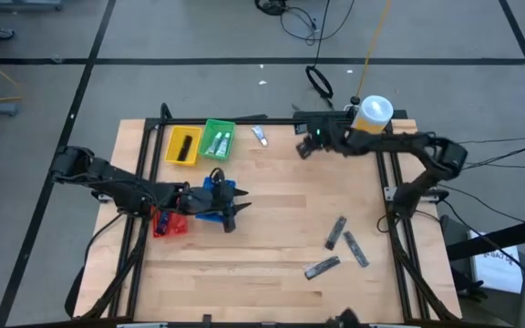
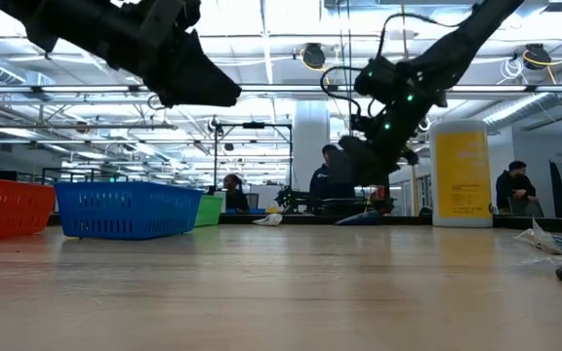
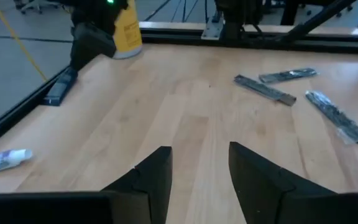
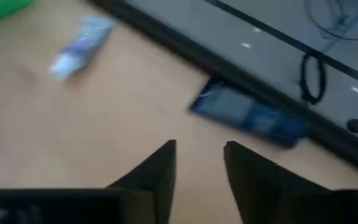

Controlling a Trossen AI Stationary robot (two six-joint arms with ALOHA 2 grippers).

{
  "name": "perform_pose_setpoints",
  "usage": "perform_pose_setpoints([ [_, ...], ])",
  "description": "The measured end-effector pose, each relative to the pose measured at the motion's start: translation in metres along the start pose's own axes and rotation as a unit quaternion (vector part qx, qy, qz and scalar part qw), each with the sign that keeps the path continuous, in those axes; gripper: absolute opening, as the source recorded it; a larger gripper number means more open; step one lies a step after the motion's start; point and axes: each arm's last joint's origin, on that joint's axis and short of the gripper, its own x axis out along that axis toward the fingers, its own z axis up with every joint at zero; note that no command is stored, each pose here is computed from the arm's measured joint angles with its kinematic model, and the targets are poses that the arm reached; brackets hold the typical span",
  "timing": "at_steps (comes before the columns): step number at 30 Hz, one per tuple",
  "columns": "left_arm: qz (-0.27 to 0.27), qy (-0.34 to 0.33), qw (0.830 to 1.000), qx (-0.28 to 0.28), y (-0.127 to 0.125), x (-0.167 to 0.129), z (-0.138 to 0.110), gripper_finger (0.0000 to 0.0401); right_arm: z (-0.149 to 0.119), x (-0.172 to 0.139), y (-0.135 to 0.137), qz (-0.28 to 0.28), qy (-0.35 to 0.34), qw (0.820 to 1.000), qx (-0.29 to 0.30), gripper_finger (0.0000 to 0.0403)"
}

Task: Pick & Place Travel size toiletries
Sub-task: Put the blue shaving cream into the red bin

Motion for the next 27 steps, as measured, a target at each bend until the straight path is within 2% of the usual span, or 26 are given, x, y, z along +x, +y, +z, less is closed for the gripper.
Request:
perform_pose_setpoints([
  [7,0.023,0.018,1.0,0.001,0.007,0.003,-0.004,0.0152,0.017,0.045,-0.028,-0.013,0.015,1.0,0.017,0.001],
  [11,0.026,0.02,0.999,-0.001,0.009,0.003,-0.004,0.0152,0.021,0.069,-0.033,-0.025,0.032,0.999,0.013,0.0012],
  [15,0.028,0.032,0.999,0.002,0.009,0.003,-0.006,0.0152,0.02,0.081,-0.039,-0.042,0.047,0.998,0.01,0.0006],
  [21,0.028,0.046,0.999,-0.004,0.009,0.003,-0.009,0.0152,0.01,0.072,-0.035,-0.049,0.112,0.992,-0.025,0.0003],
  [25,0.029,0.051,0.998,-0.004,0.009,0.003,-0.01,0.0152,0.002,0.05,-0.014,-0.03,0.169,0.984,-0.054,0.0001],
  [27,0.029,0.052,0.998,-0.006,0.009,0.003,-0.01,0.0152,-0.005,0.035,0.003,0.003,0.198,0.978,-0.057,0.0001],
])
